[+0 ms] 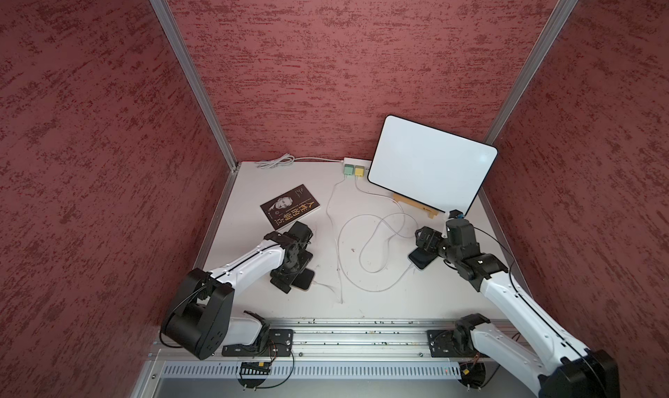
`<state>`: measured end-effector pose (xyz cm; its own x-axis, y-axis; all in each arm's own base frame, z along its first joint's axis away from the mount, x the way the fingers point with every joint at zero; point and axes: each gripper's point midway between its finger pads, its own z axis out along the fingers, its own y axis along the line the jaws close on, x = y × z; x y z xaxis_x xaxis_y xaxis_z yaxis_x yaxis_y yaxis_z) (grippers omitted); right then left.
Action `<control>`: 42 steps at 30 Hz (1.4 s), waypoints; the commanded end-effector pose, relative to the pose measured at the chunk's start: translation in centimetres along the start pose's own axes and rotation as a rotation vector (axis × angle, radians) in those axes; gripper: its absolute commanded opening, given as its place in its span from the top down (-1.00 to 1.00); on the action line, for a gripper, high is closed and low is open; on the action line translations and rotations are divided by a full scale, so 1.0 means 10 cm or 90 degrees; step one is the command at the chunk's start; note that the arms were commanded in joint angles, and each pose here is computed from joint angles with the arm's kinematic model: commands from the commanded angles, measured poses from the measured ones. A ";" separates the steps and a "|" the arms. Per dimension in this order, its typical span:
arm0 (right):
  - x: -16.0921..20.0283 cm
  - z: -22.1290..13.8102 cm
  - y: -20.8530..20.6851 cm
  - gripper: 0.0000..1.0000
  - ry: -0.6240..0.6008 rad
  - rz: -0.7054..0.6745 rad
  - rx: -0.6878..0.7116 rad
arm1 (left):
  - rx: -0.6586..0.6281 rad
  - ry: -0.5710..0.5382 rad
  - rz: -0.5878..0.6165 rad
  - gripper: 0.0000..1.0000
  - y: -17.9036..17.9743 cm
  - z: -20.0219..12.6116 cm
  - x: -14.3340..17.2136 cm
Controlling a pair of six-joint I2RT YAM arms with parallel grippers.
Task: Unplug the charging cable from the phone
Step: Pick up the phone at the center of the board.
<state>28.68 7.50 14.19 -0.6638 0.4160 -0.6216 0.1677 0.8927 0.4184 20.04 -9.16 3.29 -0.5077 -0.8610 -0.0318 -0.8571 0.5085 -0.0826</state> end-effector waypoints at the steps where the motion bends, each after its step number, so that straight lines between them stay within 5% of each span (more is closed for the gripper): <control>1: -0.02 -0.01 -0.03 -0.97 -0.015 -0.001 0.010 | 0.007 -0.004 -0.005 -1.00 -0.03 0.04 -0.01; 34: -0.05 -0.02 -0.05 -0.97 -0.022 0.002 0.021 | -0.021 0.003 -0.020 -1.00 0.00 0.23 0.00; 42: -0.03 -0.02 -0.08 -0.97 -0.023 0.003 0.028 | -0.009 0.004 -0.020 -0.86 -0.03 0.28 -0.01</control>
<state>28.78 7.01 14.23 -0.6511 0.4194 -0.6326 0.1853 0.8961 0.4034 20.09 -9.17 1.41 -0.4915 -0.8704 -0.0273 -0.8690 0.4923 -0.0498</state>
